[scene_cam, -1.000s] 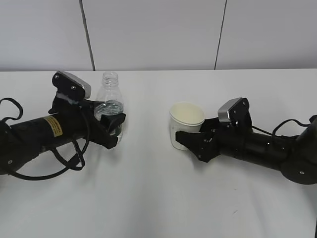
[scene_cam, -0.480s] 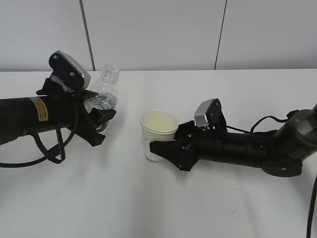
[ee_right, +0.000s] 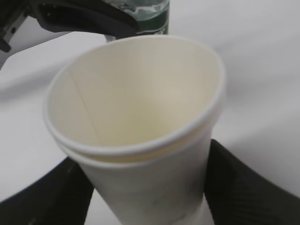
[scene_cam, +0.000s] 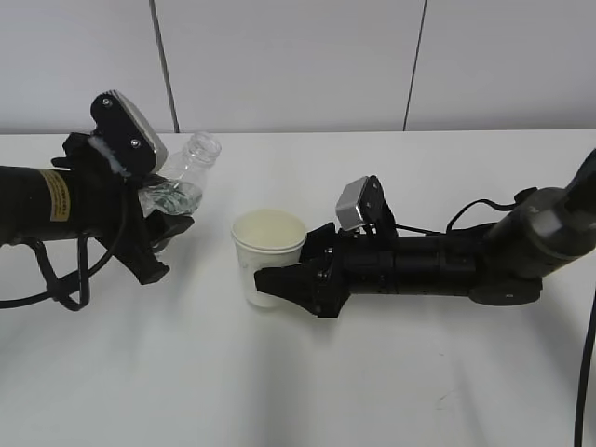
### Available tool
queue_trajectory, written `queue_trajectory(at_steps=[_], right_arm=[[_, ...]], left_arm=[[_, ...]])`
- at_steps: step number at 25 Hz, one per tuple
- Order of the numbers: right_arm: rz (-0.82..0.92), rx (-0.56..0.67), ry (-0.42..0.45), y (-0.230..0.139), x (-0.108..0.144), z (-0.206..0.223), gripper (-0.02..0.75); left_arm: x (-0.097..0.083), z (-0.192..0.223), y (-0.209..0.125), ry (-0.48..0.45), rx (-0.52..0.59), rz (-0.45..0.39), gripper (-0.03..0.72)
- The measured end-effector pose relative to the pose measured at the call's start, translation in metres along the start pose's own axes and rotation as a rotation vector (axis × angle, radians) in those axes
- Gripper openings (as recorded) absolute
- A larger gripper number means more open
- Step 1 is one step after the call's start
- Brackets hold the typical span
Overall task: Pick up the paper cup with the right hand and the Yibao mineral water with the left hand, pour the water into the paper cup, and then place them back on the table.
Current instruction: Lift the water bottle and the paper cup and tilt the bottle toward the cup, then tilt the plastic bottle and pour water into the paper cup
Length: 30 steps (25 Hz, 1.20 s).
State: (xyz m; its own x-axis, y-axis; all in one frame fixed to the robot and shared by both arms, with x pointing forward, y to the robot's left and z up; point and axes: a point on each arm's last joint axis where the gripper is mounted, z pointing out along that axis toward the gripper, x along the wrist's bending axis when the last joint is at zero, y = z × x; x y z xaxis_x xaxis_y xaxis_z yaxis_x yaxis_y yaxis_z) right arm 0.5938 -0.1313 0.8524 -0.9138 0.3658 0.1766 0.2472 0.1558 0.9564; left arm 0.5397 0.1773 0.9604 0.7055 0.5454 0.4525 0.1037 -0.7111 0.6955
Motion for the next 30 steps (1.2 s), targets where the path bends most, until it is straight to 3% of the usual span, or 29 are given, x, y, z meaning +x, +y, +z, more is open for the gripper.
queue_trajectory(at_steps=[21,30], right_arm=[[0.004,0.066,0.084,0.030,-0.017,0.013,0.530],[0.002,0.092,0.087,0.033,-0.020,0.015,0.529]], left_arm=[[0.013,-0.002,0.025,0.053,0.198,0.269,0.359],[0.009,-0.002,0.029,0.059,0.256,0.390,0.338]])
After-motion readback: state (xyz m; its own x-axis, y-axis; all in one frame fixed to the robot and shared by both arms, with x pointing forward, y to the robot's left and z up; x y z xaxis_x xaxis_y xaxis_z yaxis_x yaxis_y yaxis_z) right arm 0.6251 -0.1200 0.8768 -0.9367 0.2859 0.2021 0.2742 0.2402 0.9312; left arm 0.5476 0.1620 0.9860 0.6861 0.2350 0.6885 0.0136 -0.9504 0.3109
